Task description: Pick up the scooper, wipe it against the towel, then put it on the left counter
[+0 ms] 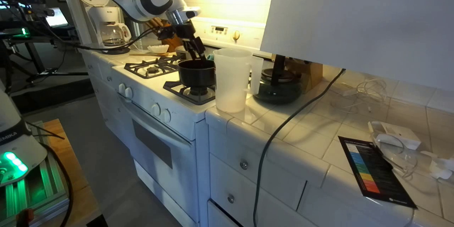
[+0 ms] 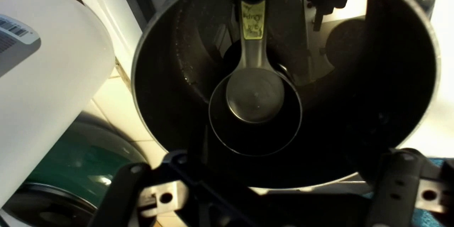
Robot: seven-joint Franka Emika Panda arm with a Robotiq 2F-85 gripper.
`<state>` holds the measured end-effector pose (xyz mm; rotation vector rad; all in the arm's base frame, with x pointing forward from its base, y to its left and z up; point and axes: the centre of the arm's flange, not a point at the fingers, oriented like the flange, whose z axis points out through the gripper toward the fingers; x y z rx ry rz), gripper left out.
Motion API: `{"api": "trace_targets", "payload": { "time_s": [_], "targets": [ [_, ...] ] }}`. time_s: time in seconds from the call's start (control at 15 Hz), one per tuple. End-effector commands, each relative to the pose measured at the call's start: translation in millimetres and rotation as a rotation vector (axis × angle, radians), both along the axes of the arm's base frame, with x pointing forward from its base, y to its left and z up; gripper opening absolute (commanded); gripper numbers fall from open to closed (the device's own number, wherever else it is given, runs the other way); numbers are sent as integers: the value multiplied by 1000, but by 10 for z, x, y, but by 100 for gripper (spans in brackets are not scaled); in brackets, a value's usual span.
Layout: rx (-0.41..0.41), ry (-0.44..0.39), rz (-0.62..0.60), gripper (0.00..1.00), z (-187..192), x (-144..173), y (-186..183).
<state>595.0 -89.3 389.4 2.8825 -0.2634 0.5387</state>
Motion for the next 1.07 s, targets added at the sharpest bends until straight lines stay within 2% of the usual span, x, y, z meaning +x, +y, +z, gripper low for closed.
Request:
{"api": "trace_targets", "payload": {
  "time_s": [0.0, 0.47, 0.8, 1.0],
  "targets": [
    [-22, 10, 6, 98, -82, 264, -14],
    [-45, 28, 36, 94, -242, 461, 146],
    [-49, 45, 56, 83, -346, 454, 286],
    [-43, 51, 39, 87, -383, 365, 206]
  ]
}}
